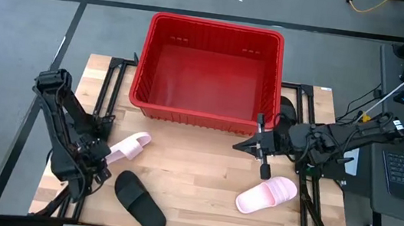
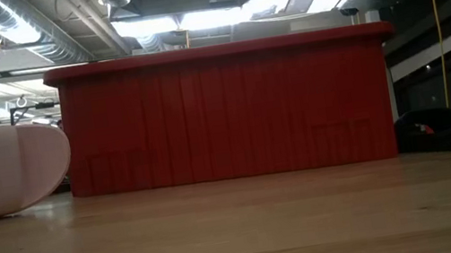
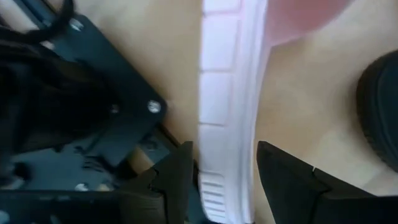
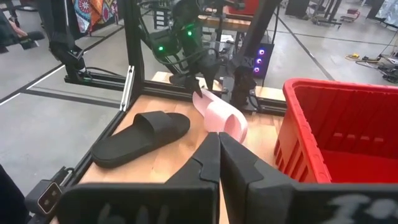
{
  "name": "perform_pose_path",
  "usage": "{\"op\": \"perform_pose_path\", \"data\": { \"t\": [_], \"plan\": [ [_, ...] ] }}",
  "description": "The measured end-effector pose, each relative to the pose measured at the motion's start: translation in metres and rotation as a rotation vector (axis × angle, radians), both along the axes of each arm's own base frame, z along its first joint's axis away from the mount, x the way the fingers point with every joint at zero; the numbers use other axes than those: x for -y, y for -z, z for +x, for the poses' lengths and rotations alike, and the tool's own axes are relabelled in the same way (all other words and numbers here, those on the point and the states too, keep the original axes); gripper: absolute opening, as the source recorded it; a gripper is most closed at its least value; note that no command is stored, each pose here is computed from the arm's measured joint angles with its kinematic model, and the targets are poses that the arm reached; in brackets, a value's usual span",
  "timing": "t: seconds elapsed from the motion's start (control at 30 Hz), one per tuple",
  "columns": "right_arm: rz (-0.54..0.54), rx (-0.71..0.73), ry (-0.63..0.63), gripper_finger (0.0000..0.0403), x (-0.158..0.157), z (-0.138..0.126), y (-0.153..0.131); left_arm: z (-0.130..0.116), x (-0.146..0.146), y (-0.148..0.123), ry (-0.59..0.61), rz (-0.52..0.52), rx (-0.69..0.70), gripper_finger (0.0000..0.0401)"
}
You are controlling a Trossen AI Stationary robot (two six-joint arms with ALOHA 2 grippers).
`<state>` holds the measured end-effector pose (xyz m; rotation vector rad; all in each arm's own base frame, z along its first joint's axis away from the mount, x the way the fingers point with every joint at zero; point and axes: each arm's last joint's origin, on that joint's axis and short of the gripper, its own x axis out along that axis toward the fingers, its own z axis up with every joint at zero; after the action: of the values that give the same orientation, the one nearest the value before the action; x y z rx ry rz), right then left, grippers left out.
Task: Pick and place slides into bin
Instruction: Put the left pink slide into the bin
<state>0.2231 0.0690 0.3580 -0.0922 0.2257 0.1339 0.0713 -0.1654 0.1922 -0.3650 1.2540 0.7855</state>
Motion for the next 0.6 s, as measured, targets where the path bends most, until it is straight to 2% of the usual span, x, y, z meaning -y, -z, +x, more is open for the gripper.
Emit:
{"op": "perform_pose_path", "data": {
  "t": [0.1, 0.3, 0.43, 0.53, 0.6],
  "plan": [
    [0.002, 0.012, 0.0, 0.0006, 0.0, 0.0, -0.001, 0.0, 0.0, 0.008, 0.0, -0.027, 0.01, 0.0171],
    [0.013, 0.042, 0.0, 0.0006, 0.0, 0.001, -0.004, -0.003, -0.008, 0.02, -0.025, 0.013, 0.002, 0.0171],
    [0.02, 0.057, 0.0, 0.0006, 0.0, 0.001, -0.006, -0.003, -0.008, 0.023, 0.004, -0.005, 0.0, 0.017],
    [0.022, 0.062, 0.0, 0.0006, 0.0, 0.001, -0.006, -0.001, -0.004, 0.026, 0.02, -0.047, 0.012, 0.0154],
    [0.022, 0.068, 0.0, 0.0006, 0.0, 0.001, -0.007, 0.0, -0.002, 0.027, 0.019, -0.076, 0.024, 0.0129]
  ]
}}
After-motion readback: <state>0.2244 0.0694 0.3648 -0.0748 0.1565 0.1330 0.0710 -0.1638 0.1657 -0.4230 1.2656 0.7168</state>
